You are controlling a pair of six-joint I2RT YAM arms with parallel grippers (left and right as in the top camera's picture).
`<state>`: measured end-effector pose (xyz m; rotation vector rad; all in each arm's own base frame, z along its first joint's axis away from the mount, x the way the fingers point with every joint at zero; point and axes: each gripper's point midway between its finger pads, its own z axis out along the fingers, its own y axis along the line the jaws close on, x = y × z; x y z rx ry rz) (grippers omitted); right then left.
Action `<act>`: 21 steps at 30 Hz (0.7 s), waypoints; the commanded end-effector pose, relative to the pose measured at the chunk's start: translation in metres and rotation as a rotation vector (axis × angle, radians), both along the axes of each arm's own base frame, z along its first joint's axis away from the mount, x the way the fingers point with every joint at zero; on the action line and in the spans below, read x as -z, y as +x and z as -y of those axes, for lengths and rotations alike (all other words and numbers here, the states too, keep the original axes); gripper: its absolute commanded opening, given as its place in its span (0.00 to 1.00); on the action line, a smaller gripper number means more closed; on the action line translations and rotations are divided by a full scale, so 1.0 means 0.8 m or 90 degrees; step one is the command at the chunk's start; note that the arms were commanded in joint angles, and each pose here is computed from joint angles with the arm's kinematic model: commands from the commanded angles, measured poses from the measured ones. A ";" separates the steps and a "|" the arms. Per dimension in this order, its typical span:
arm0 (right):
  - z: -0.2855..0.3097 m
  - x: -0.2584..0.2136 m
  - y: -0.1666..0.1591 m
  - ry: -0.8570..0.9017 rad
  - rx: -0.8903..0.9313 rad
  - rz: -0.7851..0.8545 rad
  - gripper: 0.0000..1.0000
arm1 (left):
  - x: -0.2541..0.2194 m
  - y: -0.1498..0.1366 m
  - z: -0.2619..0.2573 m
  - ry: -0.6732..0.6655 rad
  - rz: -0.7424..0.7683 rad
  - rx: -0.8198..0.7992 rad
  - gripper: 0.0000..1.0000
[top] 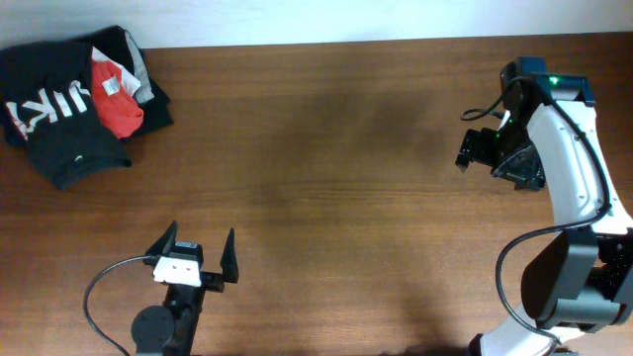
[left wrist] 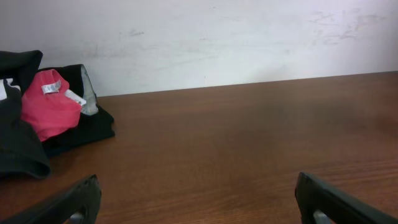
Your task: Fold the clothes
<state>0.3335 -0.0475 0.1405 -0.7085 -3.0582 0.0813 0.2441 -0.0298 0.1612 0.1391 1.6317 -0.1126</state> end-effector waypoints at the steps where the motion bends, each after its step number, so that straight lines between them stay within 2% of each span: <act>1: -0.001 -0.037 -0.001 -0.010 0.004 0.061 0.99 | 0.002 0.000 -0.003 0.012 0.002 -0.006 0.99; 3: -0.008 -0.083 -0.011 -0.017 -0.005 0.137 0.99 | 0.002 0.000 -0.003 0.012 0.002 -0.006 0.99; 6: -0.026 -0.169 -0.045 -0.027 -0.030 0.288 0.99 | 0.002 0.000 -0.003 0.012 0.002 -0.006 0.99; 12: -0.056 -0.293 -0.156 -0.023 -0.082 0.554 0.99 | 0.002 0.000 -0.003 0.012 0.002 -0.006 0.99; 17: -0.050 -0.330 -0.236 -0.038 -0.076 0.684 0.99 | 0.002 0.000 -0.003 0.012 0.002 -0.006 0.99; 18: -0.044 -0.323 -0.253 -0.053 -0.065 0.697 0.99 | 0.002 0.000 -0.003 0.012 0.002 -0.006 0.99; 21: -0.051 -0.277 -0.270 -0.031 -0.079 0.694 0.99 | 0.002 0.000 -0.003 0.012 0.002 -0.006 0.99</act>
